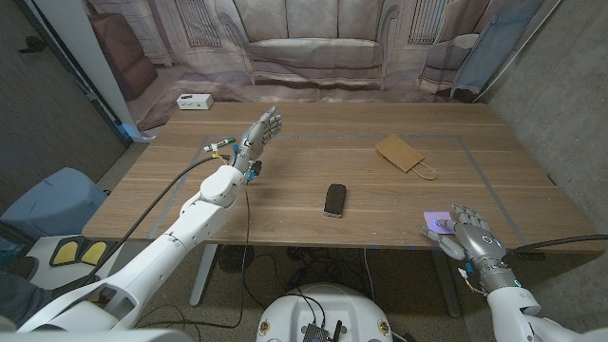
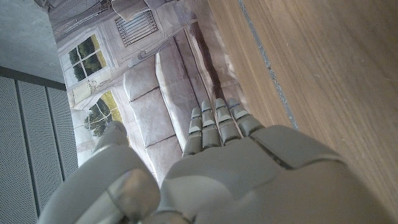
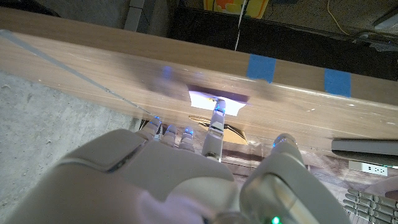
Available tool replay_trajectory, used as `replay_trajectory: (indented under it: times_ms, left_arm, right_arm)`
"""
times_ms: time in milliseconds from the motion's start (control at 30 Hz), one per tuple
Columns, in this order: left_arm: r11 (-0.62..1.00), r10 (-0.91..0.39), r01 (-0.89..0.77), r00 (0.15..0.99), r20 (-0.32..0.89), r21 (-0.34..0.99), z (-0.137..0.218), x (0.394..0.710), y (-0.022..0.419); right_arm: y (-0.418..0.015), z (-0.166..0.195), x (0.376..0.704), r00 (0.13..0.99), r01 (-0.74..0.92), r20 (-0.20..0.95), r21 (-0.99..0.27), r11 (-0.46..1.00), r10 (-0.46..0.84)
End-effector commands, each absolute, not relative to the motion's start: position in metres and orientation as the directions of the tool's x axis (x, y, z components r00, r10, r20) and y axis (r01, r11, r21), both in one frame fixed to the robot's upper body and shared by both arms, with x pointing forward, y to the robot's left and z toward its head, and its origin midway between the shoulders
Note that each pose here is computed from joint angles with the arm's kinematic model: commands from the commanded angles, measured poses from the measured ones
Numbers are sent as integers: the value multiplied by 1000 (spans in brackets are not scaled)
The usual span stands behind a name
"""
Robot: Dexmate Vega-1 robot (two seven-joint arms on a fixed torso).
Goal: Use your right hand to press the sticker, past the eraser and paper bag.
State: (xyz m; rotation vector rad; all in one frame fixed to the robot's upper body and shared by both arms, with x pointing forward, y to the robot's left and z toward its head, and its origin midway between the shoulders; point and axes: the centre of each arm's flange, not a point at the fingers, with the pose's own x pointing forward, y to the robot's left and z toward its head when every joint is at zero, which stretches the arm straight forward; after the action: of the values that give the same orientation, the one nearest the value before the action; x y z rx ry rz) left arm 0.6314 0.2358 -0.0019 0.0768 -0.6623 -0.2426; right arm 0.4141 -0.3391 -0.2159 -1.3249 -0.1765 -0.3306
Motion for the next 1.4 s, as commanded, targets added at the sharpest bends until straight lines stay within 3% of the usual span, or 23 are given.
replay_trajectory:
  times_ms: [33, 1400]
  left_arm:
    - [968, -252, 205, 761, 598, 147, -1, 635, 237]
    - [966, -257, 219, 760, 596, 137, 3, 648, 243]
  right_arm:
    - [-334, -208, 416, 928, 368, 346, -907, 204, -140]
    - [-326, -198, 408, 889, 456, 433, -870, 188, -152]
